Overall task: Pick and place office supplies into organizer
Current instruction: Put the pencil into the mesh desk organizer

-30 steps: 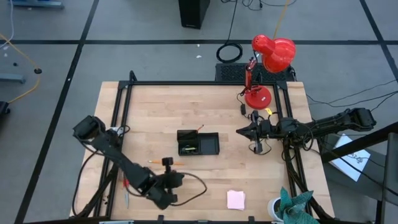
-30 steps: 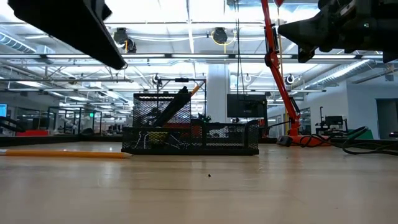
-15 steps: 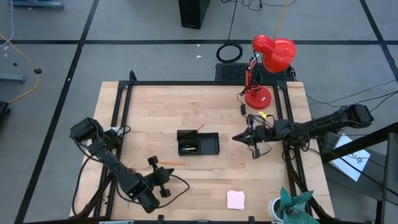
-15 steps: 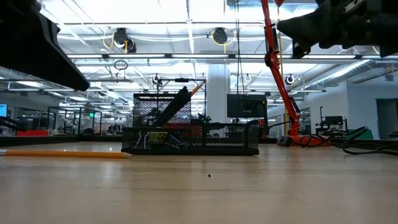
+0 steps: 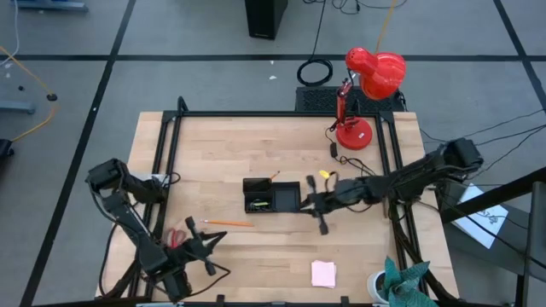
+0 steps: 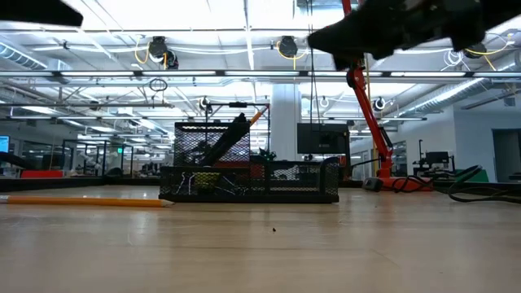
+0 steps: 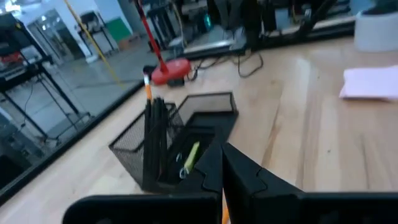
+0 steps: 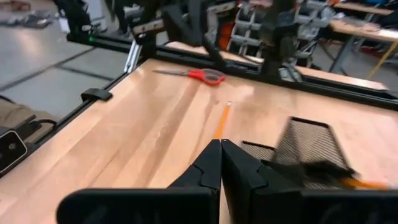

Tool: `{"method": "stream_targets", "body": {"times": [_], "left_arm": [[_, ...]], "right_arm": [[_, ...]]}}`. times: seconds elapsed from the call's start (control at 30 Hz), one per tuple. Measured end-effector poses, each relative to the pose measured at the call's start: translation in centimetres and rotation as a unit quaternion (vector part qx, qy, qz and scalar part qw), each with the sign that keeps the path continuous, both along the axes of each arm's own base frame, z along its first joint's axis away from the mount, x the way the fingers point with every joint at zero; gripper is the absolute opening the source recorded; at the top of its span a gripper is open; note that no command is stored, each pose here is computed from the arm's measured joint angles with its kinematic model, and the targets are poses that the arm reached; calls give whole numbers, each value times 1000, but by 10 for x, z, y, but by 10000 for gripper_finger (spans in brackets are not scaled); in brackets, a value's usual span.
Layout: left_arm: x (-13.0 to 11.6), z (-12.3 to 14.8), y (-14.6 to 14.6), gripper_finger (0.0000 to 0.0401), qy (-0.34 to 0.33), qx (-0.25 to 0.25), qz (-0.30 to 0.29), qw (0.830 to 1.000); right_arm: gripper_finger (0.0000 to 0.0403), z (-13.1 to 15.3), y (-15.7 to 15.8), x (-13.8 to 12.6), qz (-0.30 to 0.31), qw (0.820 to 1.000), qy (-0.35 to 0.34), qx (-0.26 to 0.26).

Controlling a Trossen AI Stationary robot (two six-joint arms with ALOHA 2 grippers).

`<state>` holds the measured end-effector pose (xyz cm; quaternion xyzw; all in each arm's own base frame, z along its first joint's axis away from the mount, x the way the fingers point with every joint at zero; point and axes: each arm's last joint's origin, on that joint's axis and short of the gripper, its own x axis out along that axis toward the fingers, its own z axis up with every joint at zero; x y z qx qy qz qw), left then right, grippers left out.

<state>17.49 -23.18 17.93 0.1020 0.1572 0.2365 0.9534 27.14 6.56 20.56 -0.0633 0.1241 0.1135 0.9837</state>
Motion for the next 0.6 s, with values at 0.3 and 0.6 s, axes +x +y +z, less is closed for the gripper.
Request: {"method": "stream_targets", "body": {"times": [0.3,0.6], "left_arm": [[-5,1,-4,4,-15,3,-9,1000],[-5,1,-4,24,-14,6,-10,1000]], "right_arm": [[8,-13,36,66,31,998,52,-21],[129,-34,61,127,30,995,96,-14]]}}
